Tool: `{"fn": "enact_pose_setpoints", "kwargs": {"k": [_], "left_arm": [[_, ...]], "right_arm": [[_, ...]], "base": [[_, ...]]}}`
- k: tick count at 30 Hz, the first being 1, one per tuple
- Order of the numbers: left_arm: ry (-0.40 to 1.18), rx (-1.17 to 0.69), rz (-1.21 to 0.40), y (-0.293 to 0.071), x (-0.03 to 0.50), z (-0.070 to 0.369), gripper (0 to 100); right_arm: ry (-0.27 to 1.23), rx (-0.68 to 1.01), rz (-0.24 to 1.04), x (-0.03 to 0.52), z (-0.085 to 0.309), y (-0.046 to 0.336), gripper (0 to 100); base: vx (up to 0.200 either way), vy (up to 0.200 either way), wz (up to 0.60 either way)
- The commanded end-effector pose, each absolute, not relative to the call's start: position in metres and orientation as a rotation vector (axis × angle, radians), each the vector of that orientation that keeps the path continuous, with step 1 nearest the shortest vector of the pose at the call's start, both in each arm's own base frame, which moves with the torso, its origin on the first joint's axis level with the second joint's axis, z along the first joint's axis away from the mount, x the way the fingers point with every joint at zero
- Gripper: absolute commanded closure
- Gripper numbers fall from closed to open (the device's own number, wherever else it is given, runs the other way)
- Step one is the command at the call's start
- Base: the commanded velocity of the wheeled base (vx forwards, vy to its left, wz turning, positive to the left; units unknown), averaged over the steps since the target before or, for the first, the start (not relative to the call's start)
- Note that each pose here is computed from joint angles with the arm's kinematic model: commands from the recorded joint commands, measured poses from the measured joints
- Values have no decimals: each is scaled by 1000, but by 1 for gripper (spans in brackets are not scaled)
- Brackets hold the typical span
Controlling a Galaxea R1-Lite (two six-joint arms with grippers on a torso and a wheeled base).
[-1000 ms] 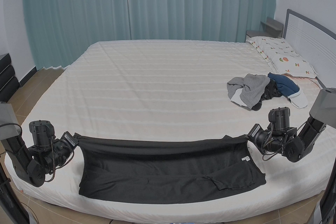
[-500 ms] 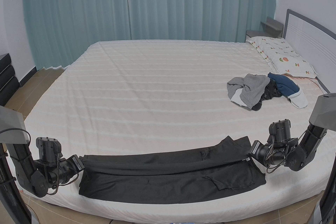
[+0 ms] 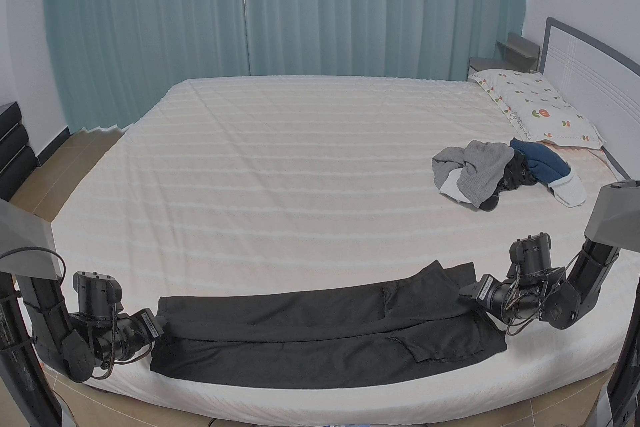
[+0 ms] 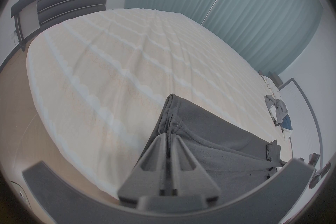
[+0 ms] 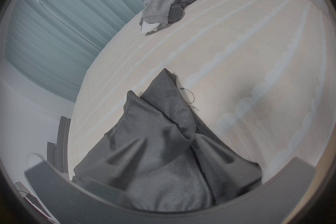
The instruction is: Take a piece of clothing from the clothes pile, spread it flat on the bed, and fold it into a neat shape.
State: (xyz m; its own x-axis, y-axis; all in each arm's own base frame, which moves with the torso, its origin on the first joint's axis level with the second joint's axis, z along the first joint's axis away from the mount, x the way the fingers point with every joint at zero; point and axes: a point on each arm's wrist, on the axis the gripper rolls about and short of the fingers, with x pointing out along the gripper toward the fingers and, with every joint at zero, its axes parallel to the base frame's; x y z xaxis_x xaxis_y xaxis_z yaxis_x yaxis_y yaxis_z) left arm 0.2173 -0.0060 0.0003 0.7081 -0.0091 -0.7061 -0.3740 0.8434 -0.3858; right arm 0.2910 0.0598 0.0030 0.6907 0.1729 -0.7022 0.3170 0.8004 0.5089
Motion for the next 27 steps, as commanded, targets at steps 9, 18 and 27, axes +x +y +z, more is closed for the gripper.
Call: {"fn": "enact_pose_setpoints", "kwargs": {"k": [9, 18, 27], "left_arm": [[645, -607, 206, -4, 234, 18, 0], [654, -675, 226, -5, 271, -5, 0], [669, -676, 236, -4, 283, -19, 100]], "right_arm": [[687, 697, -100, 299, 34, 40, 0], [683, 743, -58, 307, 37, 32, 0], [696, 803, 10, 317, 38, 28, 0]], "base": [[0, 0, 0], [0, 0, 0], [0, 0, 0]]}}
